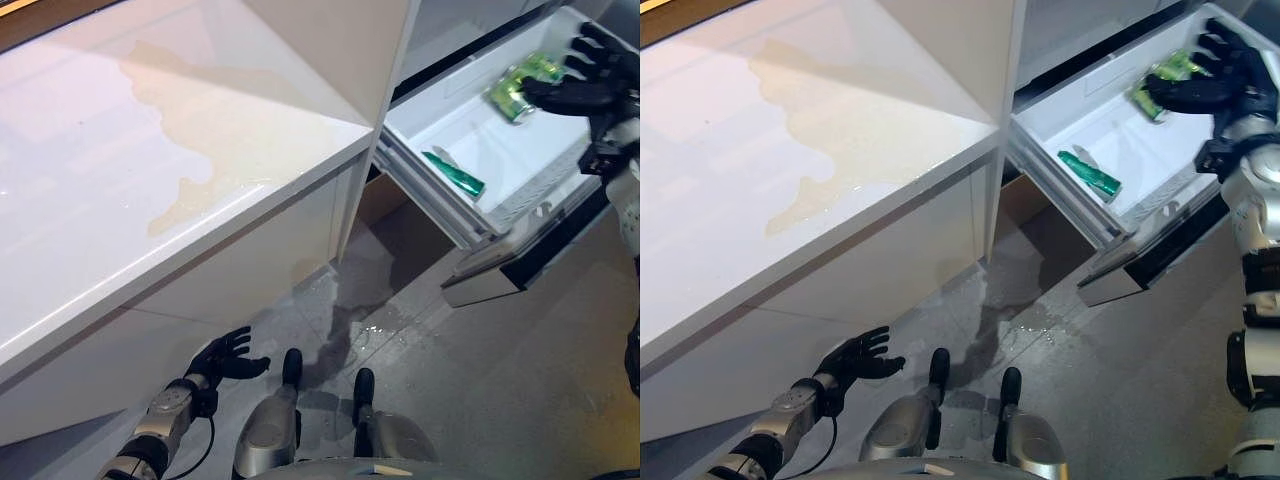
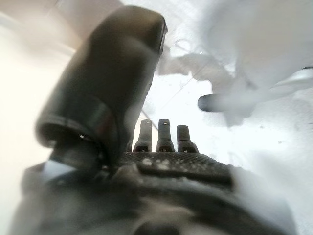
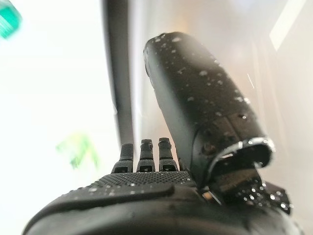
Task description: Put drinks into fridge and close the fridge
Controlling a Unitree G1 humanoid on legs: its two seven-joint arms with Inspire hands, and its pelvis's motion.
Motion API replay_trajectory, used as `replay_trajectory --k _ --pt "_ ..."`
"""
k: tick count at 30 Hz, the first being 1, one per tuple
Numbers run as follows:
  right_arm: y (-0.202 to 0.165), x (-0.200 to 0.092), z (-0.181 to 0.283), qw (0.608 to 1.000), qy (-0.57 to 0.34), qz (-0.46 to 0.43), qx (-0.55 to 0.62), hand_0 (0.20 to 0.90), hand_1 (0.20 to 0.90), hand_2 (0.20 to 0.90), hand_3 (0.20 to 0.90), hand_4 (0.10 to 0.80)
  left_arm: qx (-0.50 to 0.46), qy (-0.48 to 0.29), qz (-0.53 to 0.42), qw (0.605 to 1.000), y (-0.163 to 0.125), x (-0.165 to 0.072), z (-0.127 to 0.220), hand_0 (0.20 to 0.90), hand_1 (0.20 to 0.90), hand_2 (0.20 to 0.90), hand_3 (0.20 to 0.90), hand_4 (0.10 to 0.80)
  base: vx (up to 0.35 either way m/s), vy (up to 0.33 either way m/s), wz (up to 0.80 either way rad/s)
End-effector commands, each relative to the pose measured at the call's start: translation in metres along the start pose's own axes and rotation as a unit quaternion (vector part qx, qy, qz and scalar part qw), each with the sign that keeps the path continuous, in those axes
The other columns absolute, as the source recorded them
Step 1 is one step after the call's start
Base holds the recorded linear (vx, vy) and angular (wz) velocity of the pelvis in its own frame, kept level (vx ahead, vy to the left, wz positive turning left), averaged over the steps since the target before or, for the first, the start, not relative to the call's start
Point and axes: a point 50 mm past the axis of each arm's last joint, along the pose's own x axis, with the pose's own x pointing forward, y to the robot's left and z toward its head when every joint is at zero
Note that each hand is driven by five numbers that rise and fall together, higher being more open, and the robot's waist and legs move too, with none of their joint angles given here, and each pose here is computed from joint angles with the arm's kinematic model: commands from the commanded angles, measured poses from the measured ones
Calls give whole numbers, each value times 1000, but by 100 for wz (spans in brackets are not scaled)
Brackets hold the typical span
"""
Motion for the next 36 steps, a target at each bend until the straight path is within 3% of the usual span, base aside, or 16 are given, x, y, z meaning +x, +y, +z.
replay_trajectory --k 1,8,14,24,30,36 --pt "-21 -8 32 987 -123 -93 47 900 900 900 900 800 -1 33 0 999 -7 -6 -29 900 900 900 900 800 45 53 -26" --pt "-39 -37 -32 968 -73 -213 109 900 900 900 900 800 1 72 -20 997 -21 -7 -45 900 900 900 900 800 73 32 -23" --pt "-21 -57 -69 969 -27 -201 139 900 900 900 900 800 11 62 -45 997 -37 -3 -39 900 900 900 900 800 26 -5 -10" --pt "12 -28 -48 956 -47 -165 238 900 900 900 900 800 -7 -38 -27 999 -47 17 23 900 900 900 900 800 -215 35 12" --pt "26 -12 -32 954 -55 -146 256 900 900 900 900 800 -28 -59 -3 998 -45 18 32 900 900 900 900 800 -102 91 9" --pt "57 -5 -10 975 -98 -28 196 900 900 900 900 800 -49 -52 4 997 -43 15 23 900 900 900 900 800 35 91 4"
